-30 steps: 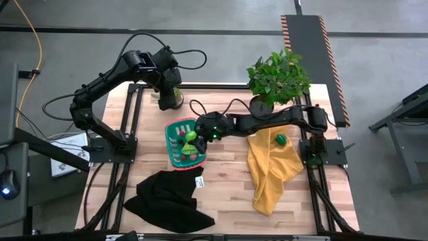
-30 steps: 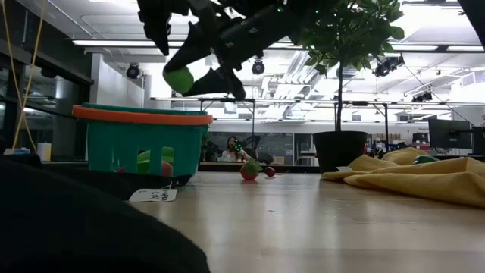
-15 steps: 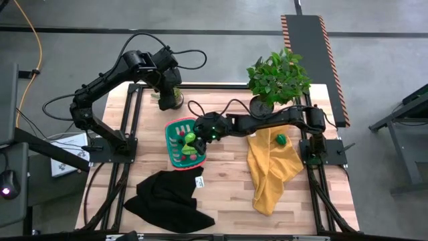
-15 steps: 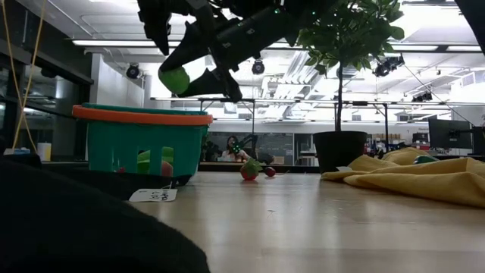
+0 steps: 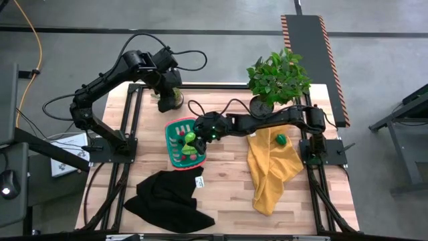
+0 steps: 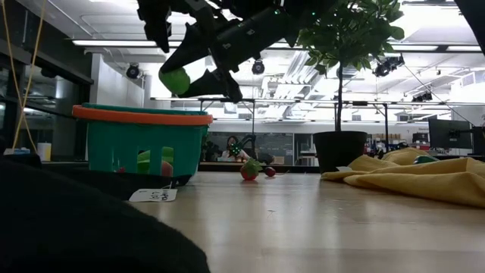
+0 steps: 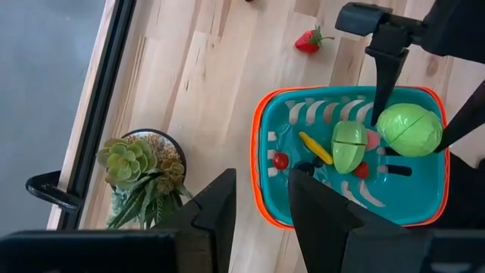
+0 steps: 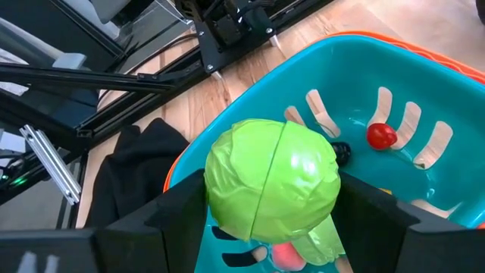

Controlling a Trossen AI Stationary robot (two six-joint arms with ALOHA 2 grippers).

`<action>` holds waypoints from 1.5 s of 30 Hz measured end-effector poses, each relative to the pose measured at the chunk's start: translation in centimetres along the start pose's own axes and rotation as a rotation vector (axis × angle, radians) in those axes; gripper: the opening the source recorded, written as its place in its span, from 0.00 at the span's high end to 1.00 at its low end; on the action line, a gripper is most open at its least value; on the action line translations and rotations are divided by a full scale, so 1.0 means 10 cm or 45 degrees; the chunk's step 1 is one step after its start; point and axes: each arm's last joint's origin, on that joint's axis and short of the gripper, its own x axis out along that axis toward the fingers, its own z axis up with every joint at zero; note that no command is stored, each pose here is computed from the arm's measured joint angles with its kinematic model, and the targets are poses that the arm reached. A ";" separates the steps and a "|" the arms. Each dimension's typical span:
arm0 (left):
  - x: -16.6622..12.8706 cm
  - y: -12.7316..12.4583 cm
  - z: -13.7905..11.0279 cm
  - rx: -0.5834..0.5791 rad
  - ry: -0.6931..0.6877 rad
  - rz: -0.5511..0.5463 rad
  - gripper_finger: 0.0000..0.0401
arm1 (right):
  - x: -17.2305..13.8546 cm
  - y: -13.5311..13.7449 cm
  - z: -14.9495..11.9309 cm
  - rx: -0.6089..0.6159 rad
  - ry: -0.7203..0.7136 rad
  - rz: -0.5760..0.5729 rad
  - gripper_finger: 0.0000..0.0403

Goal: Pick and placing Produce into tupperware
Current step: Put the green cabbage in the green basket

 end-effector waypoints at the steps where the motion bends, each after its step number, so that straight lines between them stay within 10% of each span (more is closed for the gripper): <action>1: 0.00 0.00 0.00 0.000 0.002 -0.001 0.72 | 0.00 -0.01 0.00 0.000 -0.001 -0.001 0.41; 45: 0.00 0.00 0.00 -0.001 0.001 0.000 0.72 | 0.13 -0.25 -0.03 -0.132 0.067 0.074 0.43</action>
